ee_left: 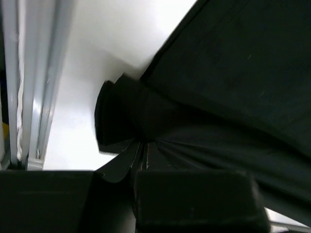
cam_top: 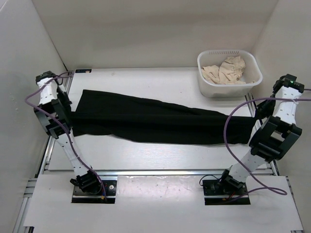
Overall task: Fold and stack the trousers
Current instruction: Fold the trousers
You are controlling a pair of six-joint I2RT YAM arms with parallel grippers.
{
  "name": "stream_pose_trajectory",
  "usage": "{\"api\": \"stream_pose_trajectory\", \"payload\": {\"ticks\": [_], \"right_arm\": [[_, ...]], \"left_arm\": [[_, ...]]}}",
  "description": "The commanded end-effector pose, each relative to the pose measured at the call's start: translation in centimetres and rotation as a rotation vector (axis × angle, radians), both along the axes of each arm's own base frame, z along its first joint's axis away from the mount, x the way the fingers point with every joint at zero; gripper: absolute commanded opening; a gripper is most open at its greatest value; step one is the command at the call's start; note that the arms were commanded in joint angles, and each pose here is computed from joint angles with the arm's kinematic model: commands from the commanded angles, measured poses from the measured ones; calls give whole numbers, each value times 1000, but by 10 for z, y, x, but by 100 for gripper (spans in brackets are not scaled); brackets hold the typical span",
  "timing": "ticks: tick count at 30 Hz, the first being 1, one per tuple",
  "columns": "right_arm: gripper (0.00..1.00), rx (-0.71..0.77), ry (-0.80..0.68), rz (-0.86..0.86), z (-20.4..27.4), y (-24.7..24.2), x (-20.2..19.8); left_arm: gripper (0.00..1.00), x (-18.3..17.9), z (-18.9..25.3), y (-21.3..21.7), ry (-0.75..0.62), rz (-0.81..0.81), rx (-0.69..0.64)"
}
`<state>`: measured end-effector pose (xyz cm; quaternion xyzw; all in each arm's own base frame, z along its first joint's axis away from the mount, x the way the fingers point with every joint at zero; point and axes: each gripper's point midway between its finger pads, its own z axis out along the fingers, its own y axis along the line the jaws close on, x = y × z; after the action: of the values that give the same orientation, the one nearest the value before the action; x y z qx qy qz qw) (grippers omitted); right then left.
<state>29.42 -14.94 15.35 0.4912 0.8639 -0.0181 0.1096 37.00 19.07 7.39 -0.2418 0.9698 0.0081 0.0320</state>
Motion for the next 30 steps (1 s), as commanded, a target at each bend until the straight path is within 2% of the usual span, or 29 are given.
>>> {"api": "stream_pose_trajectory", "payload": {"ticks": [1,5,12,15,19,26,28,29,30], "right_arm": [[0,-110,-14,-11,6,-30,15],[0,-132,40,-21,-4,-40,14],[0,-138,99,5,-21,-40,18],[0,-148,106,13,-23,-40,21],[0,-164,130,18,-30,-46,29],[1,-181,145,-4,-41,-56,40],[11,-176,128,-3,-48,-55,52],[32,-178,102,7,-45,-52,60],[39,-173,93,18,-48,-53,64]], "left_arm": [[14,42,35,27,-158,-22,187],[14,75,51,30,-252,-43,253],[14,113,87,29,-428,-61,326],[14,123,91,18,-440,-82,364],[14,140,70,19,-420,-91,393],[15,175,77,29,-539,-75,457],[31,187,74,31,-566,-71,486],[64,191,62,29,-550,-75,491],[75,194,65,33,-554,-64,514]]}}
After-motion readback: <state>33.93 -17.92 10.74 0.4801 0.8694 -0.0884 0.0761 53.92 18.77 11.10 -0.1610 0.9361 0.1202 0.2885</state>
